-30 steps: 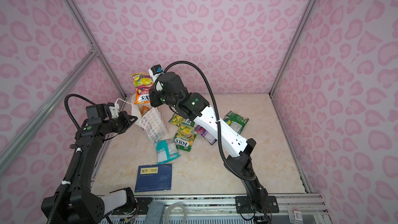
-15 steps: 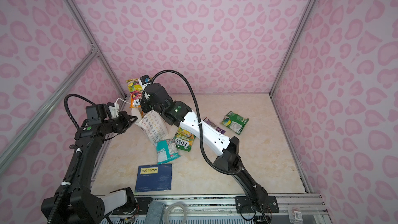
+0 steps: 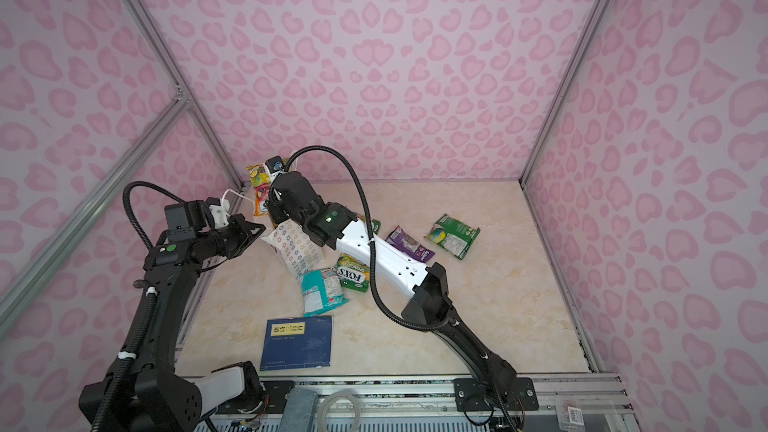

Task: Place the snacks into the paper bag
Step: 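Lower the Lemon & Blackcurrant bag into the paper bag and open right gripper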

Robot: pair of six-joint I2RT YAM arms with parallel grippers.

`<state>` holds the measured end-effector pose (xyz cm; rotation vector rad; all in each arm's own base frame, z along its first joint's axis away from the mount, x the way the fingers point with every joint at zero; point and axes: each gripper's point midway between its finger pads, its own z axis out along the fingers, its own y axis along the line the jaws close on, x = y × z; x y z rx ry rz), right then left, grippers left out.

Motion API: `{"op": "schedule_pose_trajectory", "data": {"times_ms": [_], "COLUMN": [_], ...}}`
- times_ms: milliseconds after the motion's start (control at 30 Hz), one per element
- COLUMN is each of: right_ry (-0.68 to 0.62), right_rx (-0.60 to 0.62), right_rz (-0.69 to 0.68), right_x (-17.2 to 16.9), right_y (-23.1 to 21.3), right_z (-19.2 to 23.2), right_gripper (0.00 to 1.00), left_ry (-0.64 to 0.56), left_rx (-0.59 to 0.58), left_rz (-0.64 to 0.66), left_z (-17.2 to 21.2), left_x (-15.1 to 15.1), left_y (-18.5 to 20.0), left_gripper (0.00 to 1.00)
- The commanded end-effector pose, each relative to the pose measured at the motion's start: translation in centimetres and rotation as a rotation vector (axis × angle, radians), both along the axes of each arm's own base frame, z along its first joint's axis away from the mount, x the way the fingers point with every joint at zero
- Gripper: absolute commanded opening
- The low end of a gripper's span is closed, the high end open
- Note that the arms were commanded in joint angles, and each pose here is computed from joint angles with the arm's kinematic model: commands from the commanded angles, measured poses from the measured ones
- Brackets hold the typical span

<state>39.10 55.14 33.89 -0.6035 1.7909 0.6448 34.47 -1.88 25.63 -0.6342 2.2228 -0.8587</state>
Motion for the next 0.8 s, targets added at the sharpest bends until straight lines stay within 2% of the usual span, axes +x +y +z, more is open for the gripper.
{"op": "schedule_pose_trajectory", "data": {"times_ms": [0, 367, 633, 767], "right_ry": [-0.047, -0.059, -0.031, 0.003], "right_rx": [0.047, 0.07, 0.018, -0.043], "right_rz": [-0.01, 0.025, -0.008, -0.031], "right_x": [0.4, -0.9, -2.9, -3.9], "right_y": [0.3, -0.2, -3.6, -6.0], "right_z": [1.5, 3.9, 6.5, 5.6], "right_gripper": [0.24, 0.37, 0.62, 0.7], "left_ry": [-0.02, -0.02, -0.015, -0.012], "left_rx": [-0.019, -0.013, -0.008, -0.007], "left_rz": [-0.02, -0.017, -0.014, -0.014], "left_z": [0.5, 0.5, 0.4, 0.3], "left_x": [0.0, 0.0, 0.0, 0.0], "left_y": [-0.4, -0.3, -0.2, -0.2], "left_gripper": [0.07, 0.07, 0.07, 0.07]}}
